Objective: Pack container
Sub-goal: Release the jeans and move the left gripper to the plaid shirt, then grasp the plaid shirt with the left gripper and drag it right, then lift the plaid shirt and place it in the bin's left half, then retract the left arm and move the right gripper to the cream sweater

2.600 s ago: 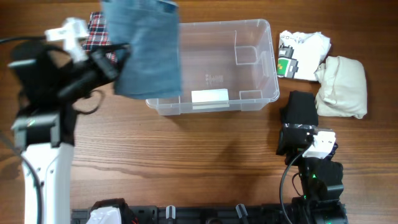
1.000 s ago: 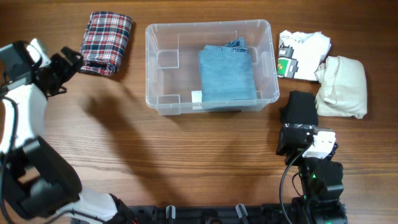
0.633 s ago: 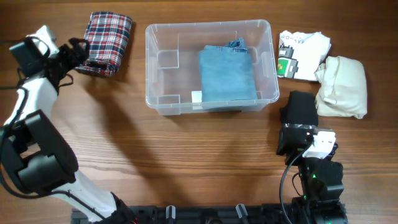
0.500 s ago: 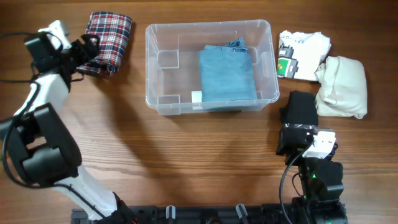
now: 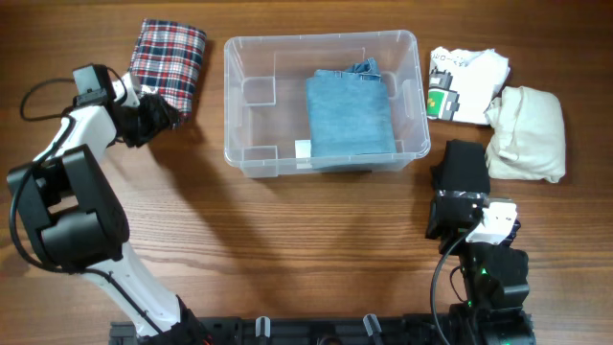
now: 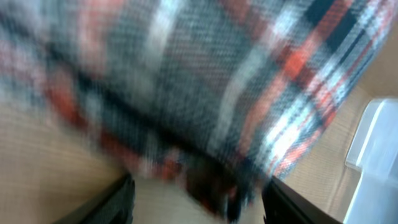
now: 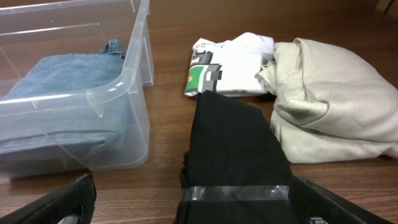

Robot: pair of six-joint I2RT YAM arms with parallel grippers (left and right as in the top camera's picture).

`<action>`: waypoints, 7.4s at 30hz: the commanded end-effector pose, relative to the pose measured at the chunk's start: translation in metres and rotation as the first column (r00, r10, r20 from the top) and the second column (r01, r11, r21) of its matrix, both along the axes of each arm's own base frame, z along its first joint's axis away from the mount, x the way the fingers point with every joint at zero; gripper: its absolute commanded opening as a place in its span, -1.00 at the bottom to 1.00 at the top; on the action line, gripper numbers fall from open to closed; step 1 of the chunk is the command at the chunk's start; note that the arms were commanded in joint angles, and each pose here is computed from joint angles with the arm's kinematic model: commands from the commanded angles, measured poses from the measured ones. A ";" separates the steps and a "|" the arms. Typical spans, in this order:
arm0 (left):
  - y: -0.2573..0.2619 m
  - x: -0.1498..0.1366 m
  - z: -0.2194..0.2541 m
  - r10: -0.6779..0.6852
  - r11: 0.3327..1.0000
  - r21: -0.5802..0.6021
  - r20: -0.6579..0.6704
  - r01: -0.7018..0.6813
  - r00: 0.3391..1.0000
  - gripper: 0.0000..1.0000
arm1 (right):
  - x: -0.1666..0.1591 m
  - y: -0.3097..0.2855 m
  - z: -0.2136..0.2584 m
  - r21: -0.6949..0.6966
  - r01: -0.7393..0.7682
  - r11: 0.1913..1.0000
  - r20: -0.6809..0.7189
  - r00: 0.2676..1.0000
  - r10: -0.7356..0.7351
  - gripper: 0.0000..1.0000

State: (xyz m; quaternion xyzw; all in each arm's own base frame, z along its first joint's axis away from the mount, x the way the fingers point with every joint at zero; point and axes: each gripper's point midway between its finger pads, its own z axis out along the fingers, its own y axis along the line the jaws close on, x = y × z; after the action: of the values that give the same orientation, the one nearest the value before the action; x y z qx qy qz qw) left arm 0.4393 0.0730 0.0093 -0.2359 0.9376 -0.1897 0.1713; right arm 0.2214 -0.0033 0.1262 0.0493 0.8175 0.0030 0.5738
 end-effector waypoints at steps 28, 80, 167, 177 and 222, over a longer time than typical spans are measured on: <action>0.054 0.063 0.017 0.057 0.971 0.204 0.315 -0.126 0.948 0.68 | 0.000 0.000 0.001 0.019 0.005 1.000 0.006 1.000 -0.006 1.00; -0.003 -0.038 0.026 -0.050 0.979 -0.199 0.015 0.052 0.999 0.72 | 0.000 0.000 0.001 0.019 0.006 1.000 0.006 1.000 -0.006 1.00; -0.240 0.004 0.190 -0.266 0.963 0.134 0.367 0.233 0.891 -0.35 | 0.000 0.000 0.001 0.018 0.005 1.000 0.006 1.000 -0.005 0.99; -0.277 -0.006 0.024 -0.404 0.909 0.122 0.034 0.398 0.914 -0.26 | 0.000 0.000 0.001 0.018 0.006 1.000 0.006 1.000 -0.006 0.99; -0.054 -0.119 0.297 0.047 0.953 0.275 0.283 -0.128 0.958 0.99 | 0.142 -0.108 0.053 0.560 0.230 0.796 -0.477 0.875 0.082 1.00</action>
State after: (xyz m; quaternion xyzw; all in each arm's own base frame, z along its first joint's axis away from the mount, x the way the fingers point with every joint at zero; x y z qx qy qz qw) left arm 0.3204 0.0158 0.3057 -0.2214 0.9113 -0.0795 0.3379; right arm 0.3664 -0.0688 0.1858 0.2346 0.8981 0.2209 0.2992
